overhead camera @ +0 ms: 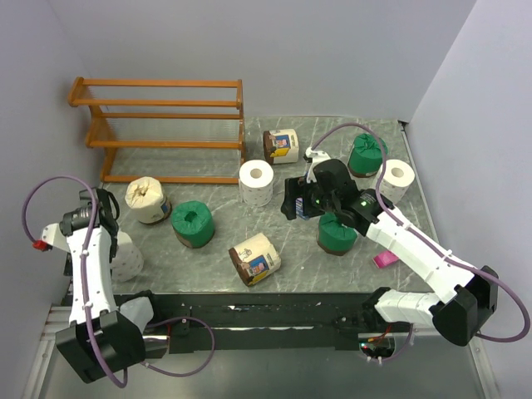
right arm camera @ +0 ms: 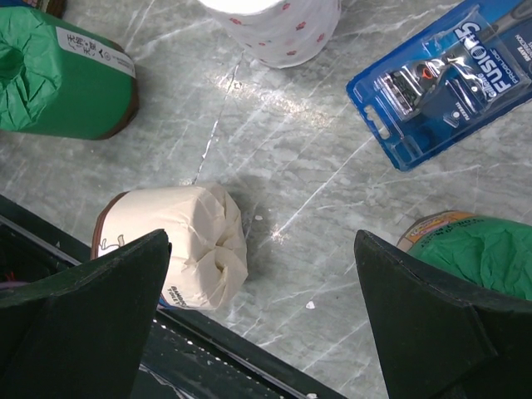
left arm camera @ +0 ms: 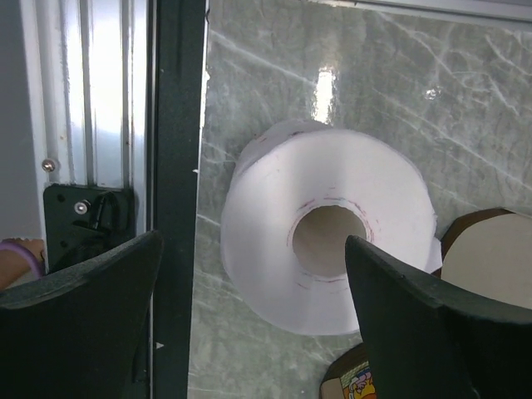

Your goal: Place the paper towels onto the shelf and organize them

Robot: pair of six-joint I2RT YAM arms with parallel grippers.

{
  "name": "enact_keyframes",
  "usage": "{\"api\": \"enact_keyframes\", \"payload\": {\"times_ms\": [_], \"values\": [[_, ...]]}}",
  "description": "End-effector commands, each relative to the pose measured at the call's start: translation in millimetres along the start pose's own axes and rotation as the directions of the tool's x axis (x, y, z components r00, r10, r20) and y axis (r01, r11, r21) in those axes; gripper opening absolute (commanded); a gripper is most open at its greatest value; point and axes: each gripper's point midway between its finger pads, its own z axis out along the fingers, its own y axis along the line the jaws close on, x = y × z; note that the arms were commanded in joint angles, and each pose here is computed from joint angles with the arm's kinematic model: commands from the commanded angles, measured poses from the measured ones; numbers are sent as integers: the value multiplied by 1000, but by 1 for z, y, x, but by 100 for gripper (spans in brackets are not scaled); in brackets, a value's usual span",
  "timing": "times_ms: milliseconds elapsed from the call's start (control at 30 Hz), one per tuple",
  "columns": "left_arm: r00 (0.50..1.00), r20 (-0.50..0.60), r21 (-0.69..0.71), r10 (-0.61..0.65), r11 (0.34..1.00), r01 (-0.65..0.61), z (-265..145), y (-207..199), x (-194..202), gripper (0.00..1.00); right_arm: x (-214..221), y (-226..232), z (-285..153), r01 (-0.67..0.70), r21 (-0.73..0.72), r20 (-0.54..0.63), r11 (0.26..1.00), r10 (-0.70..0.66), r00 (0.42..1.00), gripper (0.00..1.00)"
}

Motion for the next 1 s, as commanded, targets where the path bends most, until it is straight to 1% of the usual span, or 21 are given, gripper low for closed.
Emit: {"api": "enact_keyframes", "payload": {"times_ms": [0, 133, 167, 467, 567, 633, 667, 733, 767, 833, 867, 967], "values": [[997, -73, 56, -2, 998, 7, 2, -11, 11, 97, -16, 4, -8, -9, -9, 38, 1000, 9, 999, 99], [990, -140, 64, 20, 998, -12, 6, -11, 26, 99, -17, 4, -10, -5, -4, 40, 1000, 5, 999, 99], [990, -143, 60, 20, 998, -11, 8, -10, 27, 99, -17, 4, -11, -6, -2, 37, 1000, 6, 999, 99], [991, -130, 20, 7, 1000, -4, 21, -10, 30, 95, -12, -4, -8, 5, 30, 34, 1000, -6, 999, 99], [992, -122, 4, -18, 1000, 18, 22, -8, 29, 90, -14, -5, -8, 9, 42, 29, 999, -11, 1000, 99], [993, -117, 3, -31, 999, 32, 23, -7, 29, 86, -14, -5, -8, 10, 45, 29, 999, -11, 1000, 99], [993, -112, 4, -42, 999, 43, 23, -7, 28, 79, -14, -6, -8, 8, 45, 29, 999, -10, 1000, 99], [993, -112, 7, -48, 999, 49, 23, -7, 29, 70, -15, -6, -8, 8, 46, 31, 999, -10, 999, 99], [992, -111, 3, -56, 998, 57, 23, -6, 29, 61, -14, -6, -8, 7, 49, 28, 999, -8, 1000, 99], [993, -104, -5, -60, 998, 59, 22, -4, 27, 55, -15, -7, -9, 4, 53, 29, 999, -6, 1000, 99], [993, -101, -8, -65, 998, 65, 21, -2, 27, 47, -15, -6, -10, 2, 53, 30, 999, -4, 1000, 99], [993, -79, -8, -84, 996, 83, 15, 2, 19, 36, -15, -6, -11, 0, 49, 36, 999, -2, 999, 99]]}}
